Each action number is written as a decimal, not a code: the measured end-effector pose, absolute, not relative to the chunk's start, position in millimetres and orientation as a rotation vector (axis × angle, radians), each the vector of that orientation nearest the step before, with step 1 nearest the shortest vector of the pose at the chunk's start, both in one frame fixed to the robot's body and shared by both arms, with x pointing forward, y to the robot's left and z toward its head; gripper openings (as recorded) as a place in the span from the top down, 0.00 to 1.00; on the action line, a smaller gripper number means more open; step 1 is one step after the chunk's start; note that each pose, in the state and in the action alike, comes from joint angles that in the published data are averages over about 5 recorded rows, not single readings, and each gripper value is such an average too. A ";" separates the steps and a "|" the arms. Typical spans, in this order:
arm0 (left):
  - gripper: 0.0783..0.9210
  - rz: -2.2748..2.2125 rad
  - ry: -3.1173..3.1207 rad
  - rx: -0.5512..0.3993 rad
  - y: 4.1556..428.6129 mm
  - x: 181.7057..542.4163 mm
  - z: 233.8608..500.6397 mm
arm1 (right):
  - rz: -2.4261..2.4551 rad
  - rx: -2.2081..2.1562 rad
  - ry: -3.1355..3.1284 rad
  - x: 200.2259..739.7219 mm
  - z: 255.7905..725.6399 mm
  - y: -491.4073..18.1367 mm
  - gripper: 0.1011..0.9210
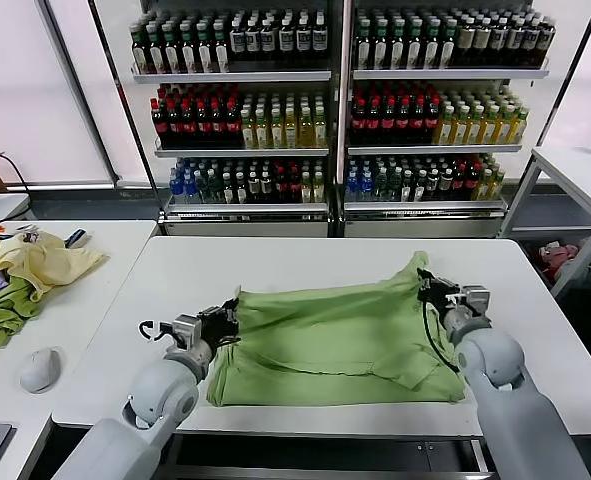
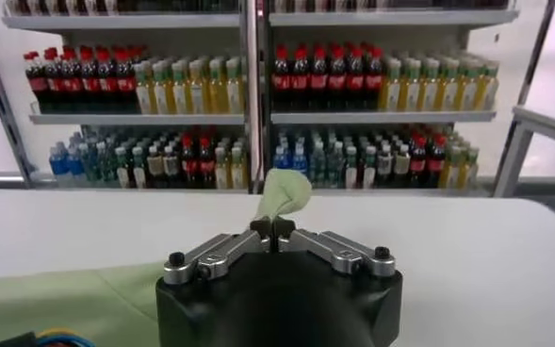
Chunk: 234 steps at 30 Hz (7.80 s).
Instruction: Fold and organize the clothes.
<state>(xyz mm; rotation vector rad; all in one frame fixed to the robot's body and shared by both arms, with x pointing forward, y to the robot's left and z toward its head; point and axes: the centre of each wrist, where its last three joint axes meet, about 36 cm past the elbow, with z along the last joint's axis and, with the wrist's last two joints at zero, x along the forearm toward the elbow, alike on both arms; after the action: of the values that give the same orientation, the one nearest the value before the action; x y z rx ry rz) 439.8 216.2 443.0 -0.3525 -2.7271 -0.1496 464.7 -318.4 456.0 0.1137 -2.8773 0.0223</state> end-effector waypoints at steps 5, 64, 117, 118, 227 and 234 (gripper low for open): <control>0.98 -0.181 -2.703 -0.377 216.0 421.6 440.0 | 0.043 0.083 -2.874 434.3 454.4 -320.7 0.98; 0.67 -0.172 -2.592 0.011 166.7 369.5 376.7 | 0.169 0.023 -2.805 342.6 439.4 -301.6 0.12; 0.93 0.374 -2.764 -0.224 190.5 378.1 500.7 | 0.166 0.072 -2.848 355.6 449.2 -297.4 0.12; 0.93 0.384 -2.754 -0.239 184.5 380.0 498.2 | 0.166 0.074 -2.848 356.3 449.3 -297.4 0.12; 0.95 0.188 -2.875 -0.134 258.5 396.4 520.4 | 0.133 0.094 -2.917 363.4 465.9 -289.5 0.12; 0.95 0.125 -2.817 -0.218 193.3 407.0 483.3 | 0.138 0.083 -2.921 359.0 469.0 -291.8 0.12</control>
<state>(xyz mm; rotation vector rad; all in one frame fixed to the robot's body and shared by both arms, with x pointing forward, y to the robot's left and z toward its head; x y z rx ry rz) 407.0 193.3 483.3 -0.2177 -2.8167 0.1251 359.0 -291.8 469.0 0.0832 -2.9212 0.1380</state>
